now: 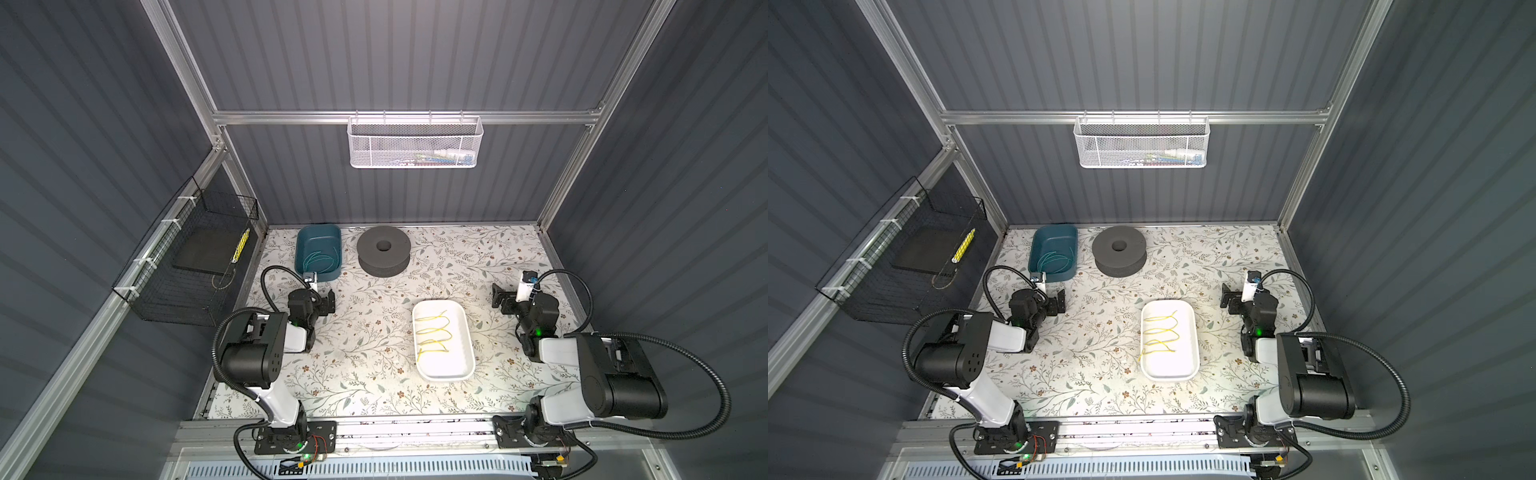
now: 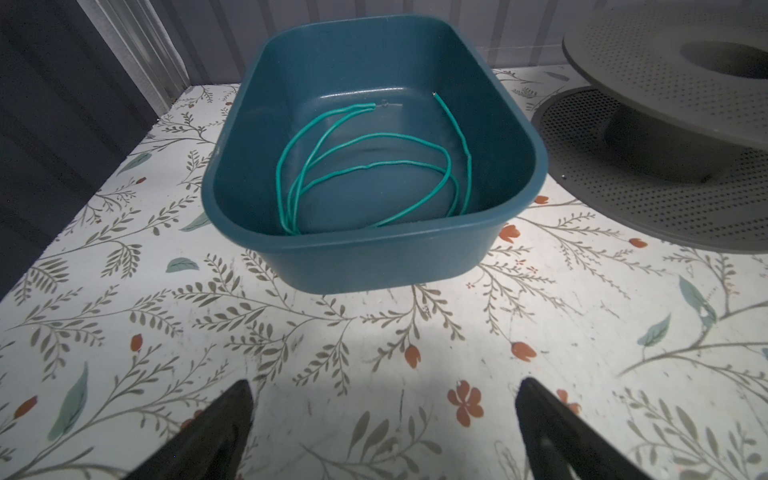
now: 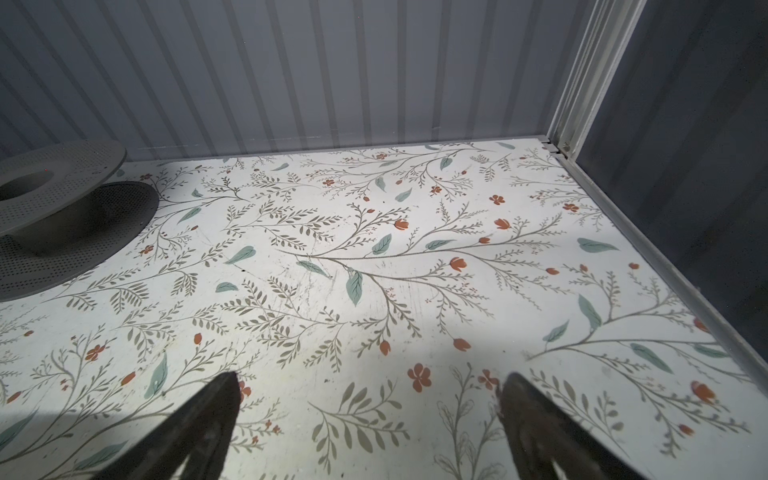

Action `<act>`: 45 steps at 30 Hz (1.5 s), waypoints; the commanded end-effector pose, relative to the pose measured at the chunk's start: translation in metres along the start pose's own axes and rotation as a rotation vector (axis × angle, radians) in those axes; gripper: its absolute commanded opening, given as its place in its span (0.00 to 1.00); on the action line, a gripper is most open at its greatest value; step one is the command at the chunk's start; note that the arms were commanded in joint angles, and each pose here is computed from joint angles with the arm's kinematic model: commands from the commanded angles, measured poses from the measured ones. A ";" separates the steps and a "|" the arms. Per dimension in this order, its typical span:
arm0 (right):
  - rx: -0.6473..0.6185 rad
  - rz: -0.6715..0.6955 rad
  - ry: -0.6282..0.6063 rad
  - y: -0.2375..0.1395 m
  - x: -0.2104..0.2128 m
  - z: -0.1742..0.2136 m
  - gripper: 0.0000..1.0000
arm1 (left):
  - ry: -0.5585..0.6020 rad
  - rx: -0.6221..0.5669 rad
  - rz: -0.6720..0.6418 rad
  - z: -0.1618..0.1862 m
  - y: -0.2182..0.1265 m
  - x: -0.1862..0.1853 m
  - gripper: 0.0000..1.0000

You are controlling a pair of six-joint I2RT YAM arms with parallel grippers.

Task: Wrap the cables
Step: 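Raise both grippers from rest and move them forward over the table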

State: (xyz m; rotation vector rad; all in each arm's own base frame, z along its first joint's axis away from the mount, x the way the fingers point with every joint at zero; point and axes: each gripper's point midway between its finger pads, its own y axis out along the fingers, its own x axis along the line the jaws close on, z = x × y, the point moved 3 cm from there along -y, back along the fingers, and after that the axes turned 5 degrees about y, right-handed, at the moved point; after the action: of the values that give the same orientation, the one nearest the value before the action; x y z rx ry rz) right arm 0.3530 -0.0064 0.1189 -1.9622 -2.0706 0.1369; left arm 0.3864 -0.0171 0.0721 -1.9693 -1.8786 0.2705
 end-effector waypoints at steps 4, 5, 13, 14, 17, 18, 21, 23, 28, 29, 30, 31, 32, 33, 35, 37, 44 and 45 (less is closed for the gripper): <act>-0.030 -0.009 -0.003 -0.001 0.001 -0.008 0.99 | -0.008 -0.009 -0.003 -0.004 0.004 0.001 1.00; -0.030 -0.010 -0.003 -0.001 0.002 -0.008 0.99 | -0.007 -0.009 -0.004 -0.004 0.004 0.002 0.99; -0.025 0.018 0.012 0.001 -0.003 -0.009 0.99 | -0.009 -0.007 -0.003 -0.004 0.004 0.002 0.99; -0.023 0.026 0.015 0.001 -0.004 -0.010 0.99 | -0.008 -0.008 -0.004 -0.004 0.004 0.002 1.00; -0.033 0.057 0.019 0.001 -0.008 -0.012 0.99 | -0.011 -0.025 -0.016 -0.008 0.001 0.004 0.99; -0.037 0.093 0.022 0.000 -0.009 -0.016 0.99 | -0.004 -0.033 -0.011 -0.014 -0.002 0.003 0.99; 0.001 0.184 -0.006 -0.005 -0.008 -0.035 0.99 | -0.006 -0.040 -0.013 -0.033 -0.016 0.007 1.00; 0.018 0.217 -0.024 -0.010 0.001 -0.059 0.99 | -0.024 -0.081 0.006 -0.055 -0.033 0.007 0.99; 0.096 0.227 -0.013 -0.034 0.046 -0.128 0.99 | -0.161 -0.187 0.050 -0.129 -0.080 0.012 0.99; 0.115 0.183 0.033 -0.047 0.055 -0.144 0.99 | -0.194 -0.178 0.059 -0.142 -0.087 0.013 0.99; 0.139 0.138 0.078 -0.054 0.062 -0.153 0.99 | -0.239 -0.161 0.065 -0.154 -0.095 0.015 0.99; 0.140 0.118 0.147 -0.057 0.065 -0.156 0.99 | -0.298 -0.135 0.067 -0.160 -0.100 0.016 0.99; 0.145 0.088 0.244 -0.060 0.069 -0.154 0.99 | -0.390 -0.098 0.061 -0.166 -0.106 0.018 0.99; 0.168 -0.041 0.304 -0.064 0.085 -0.150 0.99 | -0.486 -0.055 0.053 -0.168 -0.110 0.020 0.99; 0.186 -0.256 0.367 -0.075 0.110 -0.152 0.99 | -0.546 -0.030 0.156 -0.171 -0.113 0.006 0.99; 0.206 -0.329 0.434 -0.081 0.120 -0.150 0.97 | -0.624 -0.044 0.300 -0.165 -0.112 -0.013 0.99; 0.507 -0.127 0.292 -0.083 0.119 -0.101 0.85 | -0.885 -0.037 0.236 -0.122 -0.121 -0.008 0.99; 0.536 -0.112 0.258 -0.085 0.120 -0.094 0.84 | -0.920 -0.056 0.208 -0.118 -0.123 -0.004 0.99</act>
State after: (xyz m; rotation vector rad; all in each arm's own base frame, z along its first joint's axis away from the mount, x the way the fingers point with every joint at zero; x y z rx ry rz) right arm 0.3141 0.0965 0.2708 -1.4446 -1.8498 0.1379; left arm 0.3315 -0.0463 0.2178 -2.2912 -2.0121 1.2206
